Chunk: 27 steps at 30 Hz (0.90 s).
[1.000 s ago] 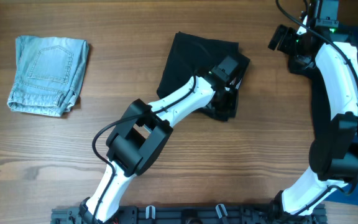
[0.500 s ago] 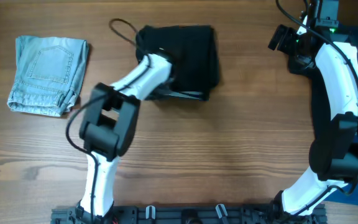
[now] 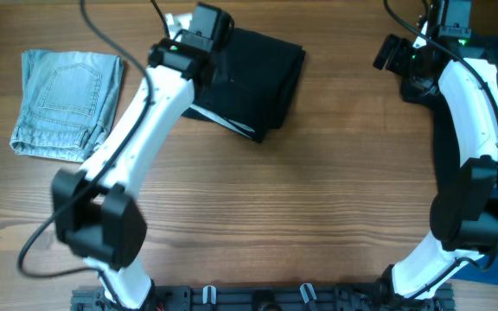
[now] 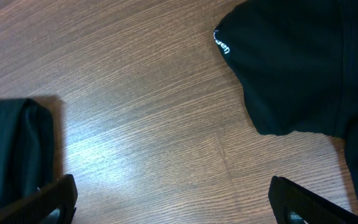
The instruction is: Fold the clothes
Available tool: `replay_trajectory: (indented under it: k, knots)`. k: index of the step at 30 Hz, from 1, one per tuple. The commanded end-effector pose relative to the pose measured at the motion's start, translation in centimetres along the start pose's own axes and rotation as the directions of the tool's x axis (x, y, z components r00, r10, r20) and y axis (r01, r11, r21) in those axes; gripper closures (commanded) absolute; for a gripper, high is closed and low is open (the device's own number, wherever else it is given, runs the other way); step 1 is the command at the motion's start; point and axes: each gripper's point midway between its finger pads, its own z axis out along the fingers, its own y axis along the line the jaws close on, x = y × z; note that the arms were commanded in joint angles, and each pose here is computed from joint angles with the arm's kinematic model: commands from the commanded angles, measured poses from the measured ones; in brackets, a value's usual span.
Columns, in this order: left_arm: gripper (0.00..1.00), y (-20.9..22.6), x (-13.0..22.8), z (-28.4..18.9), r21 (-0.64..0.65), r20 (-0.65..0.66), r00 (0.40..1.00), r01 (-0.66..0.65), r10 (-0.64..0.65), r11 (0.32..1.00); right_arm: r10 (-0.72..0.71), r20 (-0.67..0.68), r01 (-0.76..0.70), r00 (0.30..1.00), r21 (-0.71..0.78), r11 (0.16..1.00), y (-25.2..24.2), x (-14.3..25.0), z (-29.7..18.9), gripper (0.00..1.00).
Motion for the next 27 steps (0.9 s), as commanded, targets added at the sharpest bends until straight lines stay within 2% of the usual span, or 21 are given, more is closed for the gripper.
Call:
replay_trajectory:
  k: [1, 3, 6, 7, 10, 11, 13, 17, 27]
  knots:
    - [0.00, -1.0, -0.1, -1.0, 0.083, -0.007, 0.995, -0.097, 0.098, 0.992, 0.003, -0.016, -0.002, 1.000, 0.023, 1.000, -0.5, 0.5, 0.8, 0.01]
    - [0.00, -0.9, 0.0, -0.4, 0.077, -0.014, 0.990, -0.136, 0.138, 0.988, 0.003, -0.016, -0.003, 1.000, 0.023, 1.000, -0.5, 0.5, 0.8, 0.01]
    - [0.00, -0.2, -0.5, 1.0, 0.067, -0.019, 0.992, -0.119, 0.121, 0.991, 0.003, -0.016, -0.003, 1.000, 0.023, 1.000, -0.5, 0.5, 0.8, 0.00]
    - [0.00, -0.1, -0.6, 1.6, 0.100, -0.035, 0.991, -0.124, 0.128, 0.987, 0.003, -0.016, -0.003, 1.000, 0.023, 1.000, -0.5, 0.5, 0.8, 0.01]
    - [0.00, -1.4, -0.4, 3.2, 0.302, -0.083, 0.976, -0.166, 0.199, 0.939, 0.003, -0.016, -0.002, 1.000, 0.023, 1.000, -0.5, 0.5, 0.8, 0.01]
    - [0.00, -1.3, -0.5, 3.9, 0.324, -0.083, 0.973, -0.180, 0.217, 0.929, 0.003, -0.016, -0.003, 1.000, 0.023, 1.000, -0.5, 0.5, 0.8, 0.01]
    - [0.00, -0.3, -0.7, 5.4, 0.313, -0.081, 0.965, -0.213, 0.250, 0.926, 0.003, -0.016, -0.003, 1.000, 0.023, 1.000, -0.5, 0.5, 0.8, 0.00]
    - [0.00, -0.2, 1.2, 8.5, 0.334, -0.093, 0.901, -0.372, 0.423, 0.866, 0.003, -0.016, -0.003, 1.000, 0.023, 1.000, -0.5, 0.5, 0.8, 0.00]
    - [0.00, -1.1, 5.3, 17.3, 0.334, -0.169, 0.881, -0.371, 0.443, 0.866, 0.003, -0.016, -0.003, 1.000, 0.023, 1.000, -0.5, 0.5, 0.8, 0.00]
